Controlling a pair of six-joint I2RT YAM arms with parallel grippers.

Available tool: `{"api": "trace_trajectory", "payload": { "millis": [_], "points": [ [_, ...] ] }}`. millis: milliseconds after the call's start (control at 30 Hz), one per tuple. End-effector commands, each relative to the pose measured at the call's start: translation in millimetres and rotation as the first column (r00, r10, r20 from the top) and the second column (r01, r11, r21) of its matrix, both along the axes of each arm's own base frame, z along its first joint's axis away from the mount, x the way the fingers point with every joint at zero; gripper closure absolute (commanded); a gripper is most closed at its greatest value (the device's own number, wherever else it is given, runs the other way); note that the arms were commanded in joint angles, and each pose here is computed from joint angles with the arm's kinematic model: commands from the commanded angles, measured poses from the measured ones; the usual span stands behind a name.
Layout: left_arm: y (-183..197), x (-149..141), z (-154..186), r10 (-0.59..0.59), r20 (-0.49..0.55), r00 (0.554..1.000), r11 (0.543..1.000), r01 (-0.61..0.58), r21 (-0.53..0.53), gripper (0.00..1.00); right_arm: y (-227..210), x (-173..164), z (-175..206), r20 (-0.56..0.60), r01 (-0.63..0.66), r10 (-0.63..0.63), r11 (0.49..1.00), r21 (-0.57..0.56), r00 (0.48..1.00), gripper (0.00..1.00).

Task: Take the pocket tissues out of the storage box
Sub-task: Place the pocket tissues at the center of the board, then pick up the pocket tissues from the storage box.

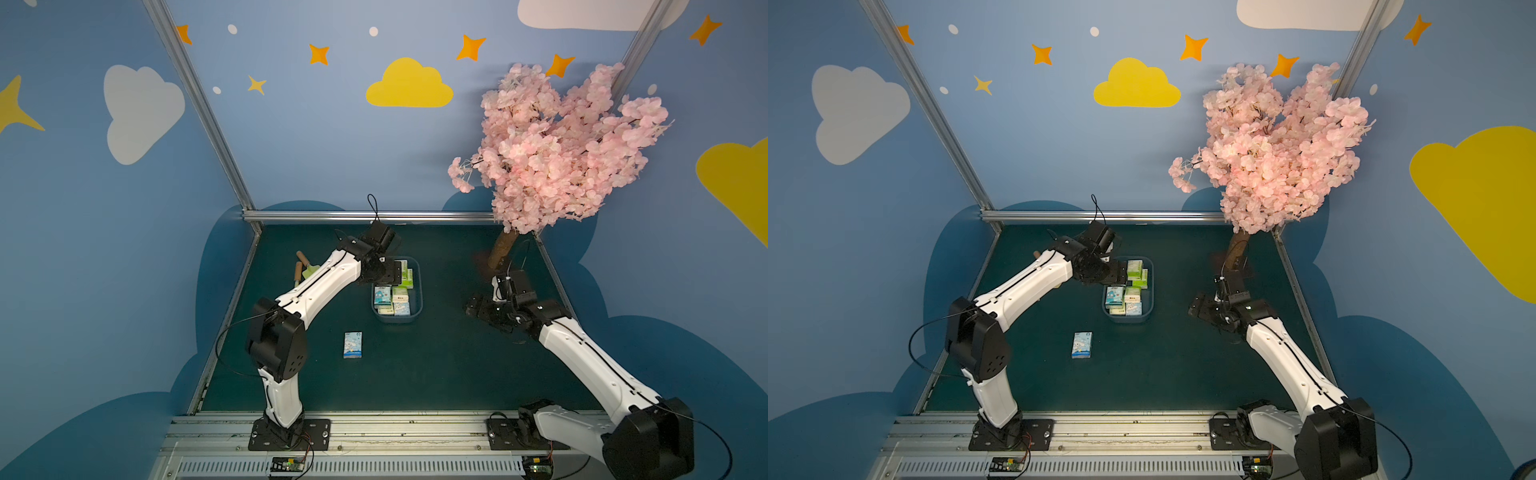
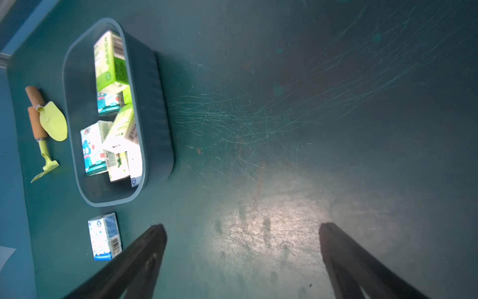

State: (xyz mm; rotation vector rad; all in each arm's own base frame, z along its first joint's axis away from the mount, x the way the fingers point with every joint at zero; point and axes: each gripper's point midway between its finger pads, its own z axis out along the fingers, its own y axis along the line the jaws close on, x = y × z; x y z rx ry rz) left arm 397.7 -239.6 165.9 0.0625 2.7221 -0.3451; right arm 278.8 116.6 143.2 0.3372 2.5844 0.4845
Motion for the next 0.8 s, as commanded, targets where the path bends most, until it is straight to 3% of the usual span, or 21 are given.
{"api": "trace_trajectory", "payload": {
  "millis": [0, 367, 767],
  "points": [
    [-12, 14, 1, -0.04, 0.0, 0.999, 0.999, 0.04, -0.016, 0.1, -9, -7, -1, 0.003, 0.027, -0.027, 0.999, -0.021, 1.0, 0.02],
    [-45, 59, -34, -0.051, -0.044, 0.998, 0.998, 0.05, -0.034, 0.16, -21, -11, 13, 0.083, 0.048, -0.044, 0.998, -0.044, 0.996, 0.02],
    [-47, 85, -71, -0.035, -0.083, 0.996, 0.997, 0.041, 0.061, 0.17, -33, -16, 17, 0.119, 0.083, -0.077, 0.995, -0.05, 0.99, 0.02]
  ]
}}
